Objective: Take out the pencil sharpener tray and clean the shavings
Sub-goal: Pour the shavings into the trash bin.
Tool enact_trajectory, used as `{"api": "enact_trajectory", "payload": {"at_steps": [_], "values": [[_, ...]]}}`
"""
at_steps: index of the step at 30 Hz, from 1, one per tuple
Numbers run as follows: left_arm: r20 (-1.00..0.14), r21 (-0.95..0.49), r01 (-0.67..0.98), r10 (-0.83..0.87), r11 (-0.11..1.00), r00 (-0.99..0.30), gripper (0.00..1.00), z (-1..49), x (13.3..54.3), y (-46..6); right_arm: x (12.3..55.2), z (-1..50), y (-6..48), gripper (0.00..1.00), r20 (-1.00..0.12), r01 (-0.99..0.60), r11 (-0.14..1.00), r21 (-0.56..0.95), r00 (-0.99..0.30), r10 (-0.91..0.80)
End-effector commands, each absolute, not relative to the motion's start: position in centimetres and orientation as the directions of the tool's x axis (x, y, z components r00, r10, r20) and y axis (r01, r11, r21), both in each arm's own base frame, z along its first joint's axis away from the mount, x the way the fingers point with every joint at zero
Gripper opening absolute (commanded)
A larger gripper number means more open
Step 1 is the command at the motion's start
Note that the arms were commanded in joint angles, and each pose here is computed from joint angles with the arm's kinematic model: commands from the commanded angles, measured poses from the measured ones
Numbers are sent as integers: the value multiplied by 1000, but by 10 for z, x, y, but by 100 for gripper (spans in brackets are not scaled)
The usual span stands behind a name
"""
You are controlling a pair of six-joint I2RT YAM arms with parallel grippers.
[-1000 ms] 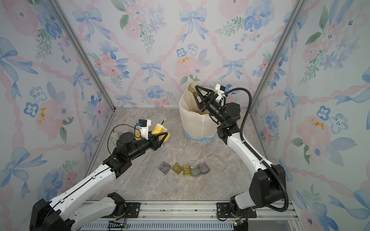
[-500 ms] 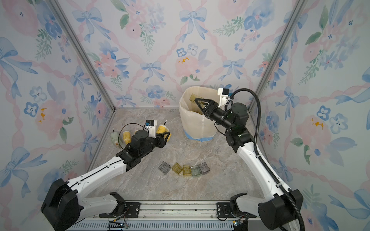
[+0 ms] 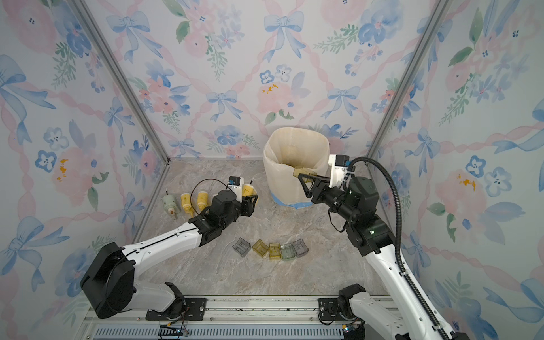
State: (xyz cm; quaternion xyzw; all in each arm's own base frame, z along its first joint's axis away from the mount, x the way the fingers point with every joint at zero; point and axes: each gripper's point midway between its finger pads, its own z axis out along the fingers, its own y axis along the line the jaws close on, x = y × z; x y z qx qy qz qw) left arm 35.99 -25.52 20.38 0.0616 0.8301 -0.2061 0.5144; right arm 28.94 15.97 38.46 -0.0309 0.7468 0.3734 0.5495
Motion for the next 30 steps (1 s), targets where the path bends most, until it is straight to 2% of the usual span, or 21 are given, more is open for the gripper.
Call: {"api": "enact_trajectory", "payload": {"at_steps": [1,7,13,30], "values": [[-912,-223,264,-105,938,-397,0,217,374,-250,285,345,141,51,-876,-375,822,429,-396,276],[-906,-184,200,-87,962,-415,0,196,388,-249,261,294,122,51,-892,-306,882,359,-389,228],[-894,-160,151,-78,976,-441,0,174,399,-252,244,245,87,50,-893,-161,937,311,-387,230],[-858,-104,78,-50,992,-511,0,116,421,-258,237,147,58,47,-817,71,918,389,-435,380]]}}
